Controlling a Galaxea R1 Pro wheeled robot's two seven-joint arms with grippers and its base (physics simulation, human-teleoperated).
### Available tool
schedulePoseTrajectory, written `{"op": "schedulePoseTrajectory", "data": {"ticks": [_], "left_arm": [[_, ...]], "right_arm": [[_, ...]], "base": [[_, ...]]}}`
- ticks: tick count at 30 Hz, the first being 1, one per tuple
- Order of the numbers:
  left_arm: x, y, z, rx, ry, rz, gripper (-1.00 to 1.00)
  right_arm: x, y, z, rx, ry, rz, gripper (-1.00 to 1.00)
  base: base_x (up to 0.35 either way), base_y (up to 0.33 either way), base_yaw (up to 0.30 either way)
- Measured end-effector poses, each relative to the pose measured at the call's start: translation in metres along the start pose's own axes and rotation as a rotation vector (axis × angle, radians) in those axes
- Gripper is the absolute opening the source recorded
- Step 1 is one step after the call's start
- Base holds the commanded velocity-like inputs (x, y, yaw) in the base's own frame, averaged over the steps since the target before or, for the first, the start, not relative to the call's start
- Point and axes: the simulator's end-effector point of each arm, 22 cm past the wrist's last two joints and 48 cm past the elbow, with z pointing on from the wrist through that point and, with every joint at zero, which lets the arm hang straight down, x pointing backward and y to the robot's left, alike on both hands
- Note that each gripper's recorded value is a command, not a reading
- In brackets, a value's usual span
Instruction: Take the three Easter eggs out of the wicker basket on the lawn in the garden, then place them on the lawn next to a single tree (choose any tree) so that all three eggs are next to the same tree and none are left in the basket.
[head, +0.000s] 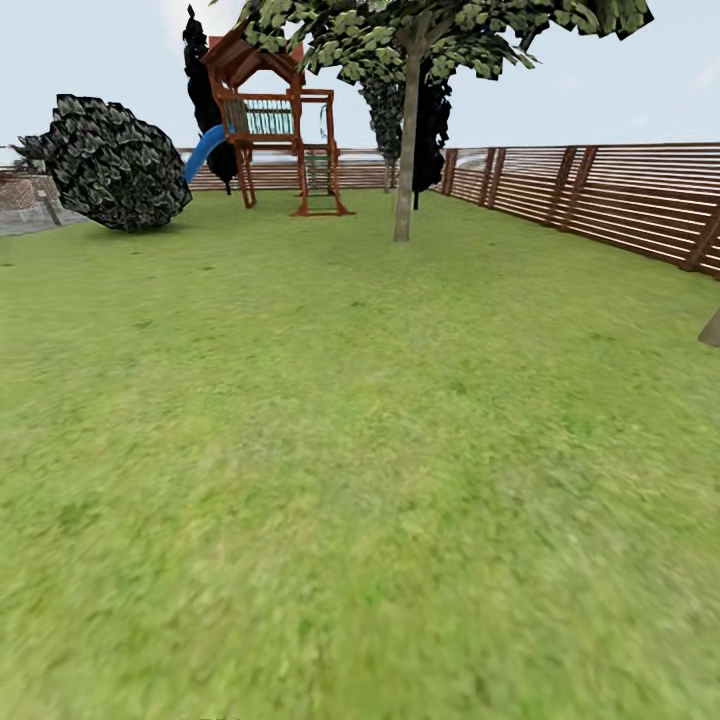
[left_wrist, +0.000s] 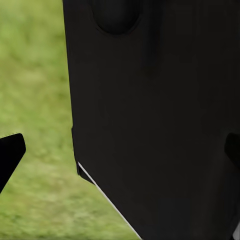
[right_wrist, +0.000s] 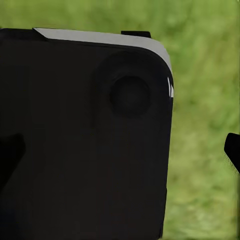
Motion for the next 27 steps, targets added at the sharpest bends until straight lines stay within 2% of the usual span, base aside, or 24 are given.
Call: {"op": "schedulePoseTrajectory", "data": {"ticks": [27], "left_arm": [[-0.013, 0.0, 0.0, 0.001, -0.033, 0.0, 1.0]], "right_arm": [[-0.013, 0.0, 0.0, 0.001, -0.032, 0.0, 1.0]], "base": [[0.0, 0.0, 0.227]]}}
